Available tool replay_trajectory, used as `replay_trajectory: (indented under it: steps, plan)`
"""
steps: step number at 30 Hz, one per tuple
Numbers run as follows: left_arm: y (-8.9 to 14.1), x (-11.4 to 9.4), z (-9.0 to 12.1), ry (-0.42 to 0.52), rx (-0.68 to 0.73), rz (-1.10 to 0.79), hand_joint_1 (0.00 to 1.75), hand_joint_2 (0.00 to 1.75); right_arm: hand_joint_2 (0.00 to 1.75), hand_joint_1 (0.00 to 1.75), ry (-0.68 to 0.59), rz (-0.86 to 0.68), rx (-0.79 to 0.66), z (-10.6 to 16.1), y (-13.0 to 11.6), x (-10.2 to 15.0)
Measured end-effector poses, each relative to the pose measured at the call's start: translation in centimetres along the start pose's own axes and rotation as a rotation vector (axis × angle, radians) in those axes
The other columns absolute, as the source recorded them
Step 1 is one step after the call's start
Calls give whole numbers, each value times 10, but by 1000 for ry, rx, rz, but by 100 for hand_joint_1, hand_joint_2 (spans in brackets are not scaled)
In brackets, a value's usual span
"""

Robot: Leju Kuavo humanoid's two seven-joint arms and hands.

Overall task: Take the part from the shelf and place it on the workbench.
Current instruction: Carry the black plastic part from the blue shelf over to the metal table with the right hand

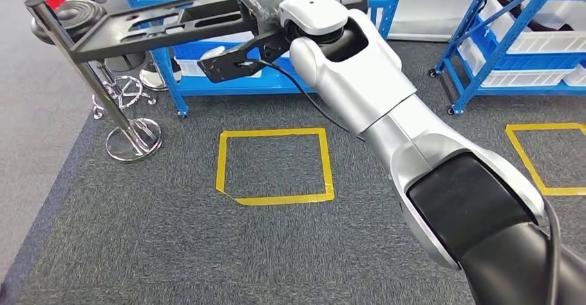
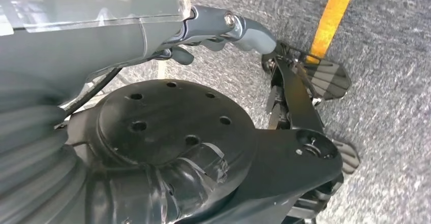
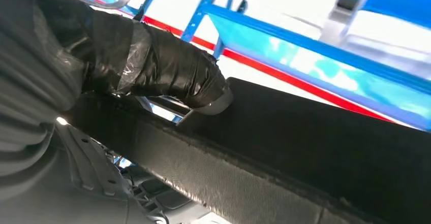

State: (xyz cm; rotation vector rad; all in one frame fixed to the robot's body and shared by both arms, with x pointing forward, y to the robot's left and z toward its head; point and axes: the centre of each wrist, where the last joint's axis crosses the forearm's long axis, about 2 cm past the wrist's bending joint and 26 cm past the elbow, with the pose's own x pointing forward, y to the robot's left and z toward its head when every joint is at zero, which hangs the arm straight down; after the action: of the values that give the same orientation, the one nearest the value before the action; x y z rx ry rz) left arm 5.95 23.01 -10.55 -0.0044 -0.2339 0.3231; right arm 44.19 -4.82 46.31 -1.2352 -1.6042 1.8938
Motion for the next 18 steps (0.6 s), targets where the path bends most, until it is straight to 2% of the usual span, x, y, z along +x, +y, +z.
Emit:
replay_trajectory:
  steps: [18]
  plan:
    - [0, -1, 0, 9, 7, 4, 0, 175, 175, 175, 8, 1, -17, 1, -6, -5]
